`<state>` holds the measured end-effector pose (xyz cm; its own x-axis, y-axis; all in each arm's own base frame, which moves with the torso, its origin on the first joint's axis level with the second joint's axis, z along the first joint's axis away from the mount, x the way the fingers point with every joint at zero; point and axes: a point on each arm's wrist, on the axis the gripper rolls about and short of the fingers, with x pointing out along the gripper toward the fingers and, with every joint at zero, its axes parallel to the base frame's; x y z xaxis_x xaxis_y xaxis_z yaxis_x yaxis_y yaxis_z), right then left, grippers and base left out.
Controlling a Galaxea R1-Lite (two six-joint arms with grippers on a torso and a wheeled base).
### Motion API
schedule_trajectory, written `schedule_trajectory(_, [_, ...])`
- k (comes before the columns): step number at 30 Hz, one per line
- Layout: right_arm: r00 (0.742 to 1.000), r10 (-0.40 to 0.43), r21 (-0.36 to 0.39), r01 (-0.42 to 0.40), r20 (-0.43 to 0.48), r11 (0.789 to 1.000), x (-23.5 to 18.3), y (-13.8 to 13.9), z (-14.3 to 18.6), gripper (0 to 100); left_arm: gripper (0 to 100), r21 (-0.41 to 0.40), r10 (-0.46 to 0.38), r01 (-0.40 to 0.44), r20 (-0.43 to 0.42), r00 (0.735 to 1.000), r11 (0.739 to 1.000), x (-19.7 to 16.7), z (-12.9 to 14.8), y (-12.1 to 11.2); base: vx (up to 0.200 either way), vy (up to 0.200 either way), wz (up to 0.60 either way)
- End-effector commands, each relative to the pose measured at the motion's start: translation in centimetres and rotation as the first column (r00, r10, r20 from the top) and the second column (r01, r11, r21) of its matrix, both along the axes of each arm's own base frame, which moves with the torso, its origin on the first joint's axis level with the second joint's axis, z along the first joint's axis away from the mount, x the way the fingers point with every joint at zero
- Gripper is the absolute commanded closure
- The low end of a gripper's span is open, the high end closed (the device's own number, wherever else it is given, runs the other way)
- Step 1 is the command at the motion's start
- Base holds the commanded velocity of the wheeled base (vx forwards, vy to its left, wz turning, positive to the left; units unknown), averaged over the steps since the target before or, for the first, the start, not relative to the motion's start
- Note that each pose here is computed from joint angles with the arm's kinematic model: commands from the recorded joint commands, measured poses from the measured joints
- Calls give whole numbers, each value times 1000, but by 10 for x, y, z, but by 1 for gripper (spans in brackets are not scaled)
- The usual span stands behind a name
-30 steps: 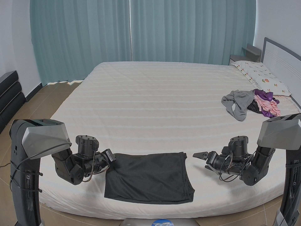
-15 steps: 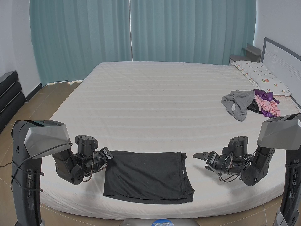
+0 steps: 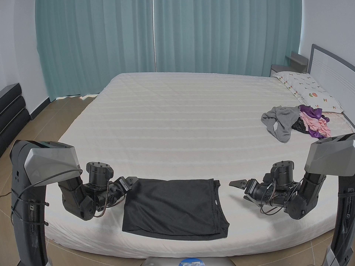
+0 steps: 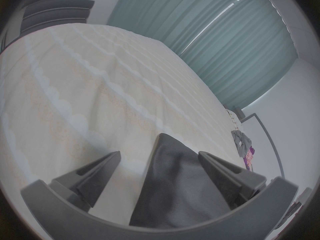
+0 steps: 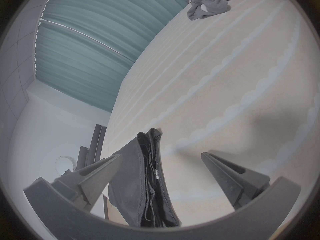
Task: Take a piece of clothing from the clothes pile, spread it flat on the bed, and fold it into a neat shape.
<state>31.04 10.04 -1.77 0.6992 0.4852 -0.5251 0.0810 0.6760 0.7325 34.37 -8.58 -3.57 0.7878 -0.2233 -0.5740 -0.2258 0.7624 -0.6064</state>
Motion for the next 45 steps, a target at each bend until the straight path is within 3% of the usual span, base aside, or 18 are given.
schedule_trajectory(1, [999, -33, -9, 33, 31, 999, -6, -6, 14, 0, 0, -38, 44, -43, 17, 999, 998, -6, 18, 10, 0, 0, 0])
schedule_trajectory(9, [971, -121, -31, 130, 208, 991, -37, -21, 61, 0, 0, -58, 94, -87, 133, 987, 995, -39, 81, 38, 0, 0, 0])
schedule_trajectory(11, [970, -122, -32, 131, 211, 991, -37, -21, 62, 0, 0, -58, 95, -88, 136, 986, 994, -40, 83, 39, 0, 0, 0])
schedule_trajectory(12, [944, -139, -61, 165, 298, 984, -51, -27, 83, 0, 0, -54, 101, -92, 203, 974, 994, -60, 108, 47, 0, 0, 0])
schedule_trajectory(16, [907, -117, -119, 180, 404, 977, -79, -39, 106, 0, 0, -49, 90, -79, 325, 941, 996, -90, 140, 52, 0, 0, 0])
schedule_trajectory(19, [882, -91, -148, 178, 462, 973, -96, -43, 119, 0, 0, -10, 63, -64, 383, 922, 998, -109, 154, 54, 0, 0, 0])
schedule_trajectory(24, [818, -47, -184, 185, 574, 965, -133, -53, 142, 0, 0, 57, 24, -60, 487, 873, 997, -144, 177, 59, 0, 0, 0])
schedule_trajectory(26, [815, -46, -185, 185, 577, 965, -133, -53, 143, 0, 0, 58, 24, -60, 489, 872, 996, -144, 178, 59, 0, 0, 0])
schedule_trajectory(27, [800, -16, -227, 189, 600, 955, -146, -57, 145, 0, 0, 83, 7, -60, 530, 848, 995, -162, 185, 61, 0, 0, 0])
schedule_trajectory(29, [792, -8, -238, 193, 610, 952, -150, -58, 145, 0, 0, 91, 2, -62, 542, 841, 994, -170, 186, 62, 0, 0, 0])
schedule_trajectory(33, [748, 20, -276, 220, 663, 936, -169, -65, 154, 0, 0, 174, -33, -83, 577, 816, 981, -200, 191, 66, 0, 0, 0])
schedule_trajectory(40, [721, 87, -335, 208, 688, 919, -205, -75, 162, 0, 0, 220, -51, -107, 611, 790, 970, -244, 207, 72, 0, 0, 0])
schedule_trajectory(45, [718, 171, -431, 196, 675, 881, -238, -82, 159, 0, 0, 264, -78, -122, 637, 767, 957, -279, 216, 78, 0, 0, 0])
